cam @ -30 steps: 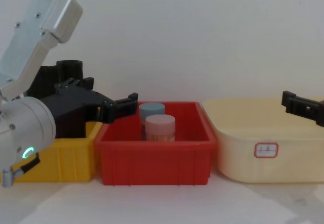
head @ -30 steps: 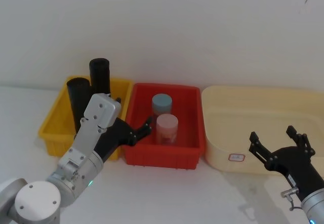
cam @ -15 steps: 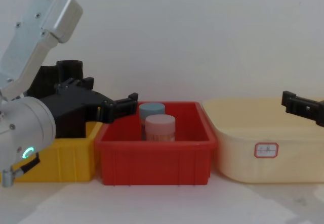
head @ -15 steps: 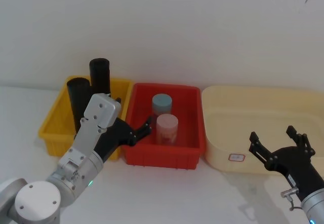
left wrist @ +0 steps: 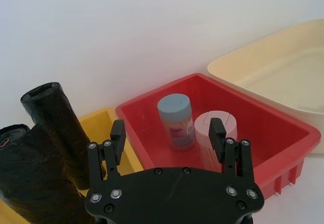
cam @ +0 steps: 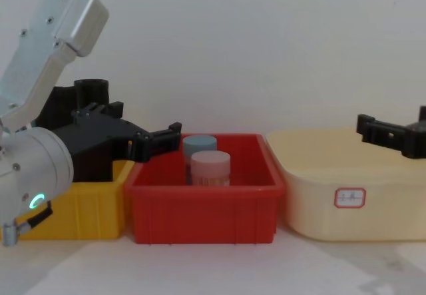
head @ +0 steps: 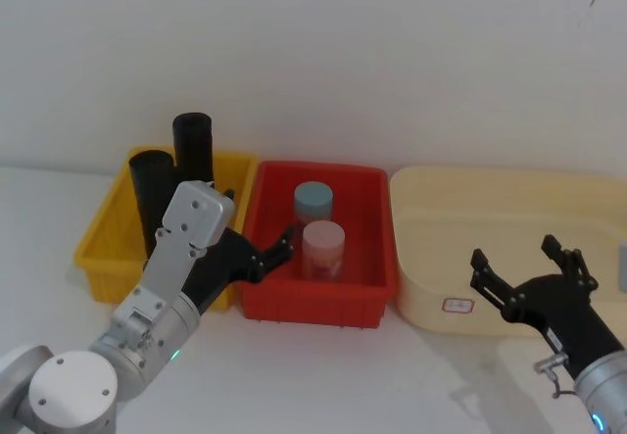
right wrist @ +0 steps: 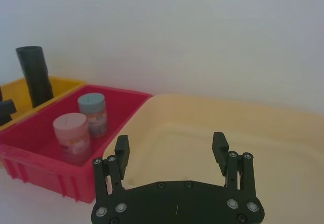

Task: Pick up the garbage bag with the one hand and transfer it to the other hand.

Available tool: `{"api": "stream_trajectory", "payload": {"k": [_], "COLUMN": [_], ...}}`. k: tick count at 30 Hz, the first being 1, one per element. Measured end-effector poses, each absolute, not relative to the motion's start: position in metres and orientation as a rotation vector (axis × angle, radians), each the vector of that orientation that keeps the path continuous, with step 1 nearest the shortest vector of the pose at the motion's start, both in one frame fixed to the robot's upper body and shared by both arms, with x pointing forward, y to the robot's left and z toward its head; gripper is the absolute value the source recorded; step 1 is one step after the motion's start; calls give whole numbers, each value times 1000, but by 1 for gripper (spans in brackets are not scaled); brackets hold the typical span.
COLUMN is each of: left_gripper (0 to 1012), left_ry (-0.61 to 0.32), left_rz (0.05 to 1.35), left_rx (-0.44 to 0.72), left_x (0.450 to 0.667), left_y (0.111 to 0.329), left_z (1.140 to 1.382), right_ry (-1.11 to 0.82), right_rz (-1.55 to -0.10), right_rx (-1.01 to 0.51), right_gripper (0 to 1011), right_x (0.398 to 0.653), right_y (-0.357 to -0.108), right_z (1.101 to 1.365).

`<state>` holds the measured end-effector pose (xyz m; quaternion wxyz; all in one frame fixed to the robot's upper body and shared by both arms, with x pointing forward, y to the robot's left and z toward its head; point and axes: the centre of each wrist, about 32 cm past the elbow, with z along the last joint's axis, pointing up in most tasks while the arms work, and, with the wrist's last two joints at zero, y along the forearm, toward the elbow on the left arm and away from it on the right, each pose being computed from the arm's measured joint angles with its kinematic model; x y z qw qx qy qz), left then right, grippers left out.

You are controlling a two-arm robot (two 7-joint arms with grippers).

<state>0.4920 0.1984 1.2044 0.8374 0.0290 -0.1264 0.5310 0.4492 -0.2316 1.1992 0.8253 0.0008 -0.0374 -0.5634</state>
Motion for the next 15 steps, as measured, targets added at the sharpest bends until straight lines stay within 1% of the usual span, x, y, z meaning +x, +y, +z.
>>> {"api": "stream_trajectory", "payload": {"k": [5, 15], "left_gripper": [1001, 1001], "left_ry": [-268, -268], "left_rz": [1124, 1124], "left_rx": [61, 61], "left_x": [492, 492], "left_y": [198, 198], "left_z": [1204, 1204], "right_ry": [-63, -38], "right_rz": [-1174, -1096], "right_rx": [-21, -75], "right_gripper": [1000, 1000], "right_x": [455, 475], "right_y": [-227, -208], "right_z": [1212, 1250]}}
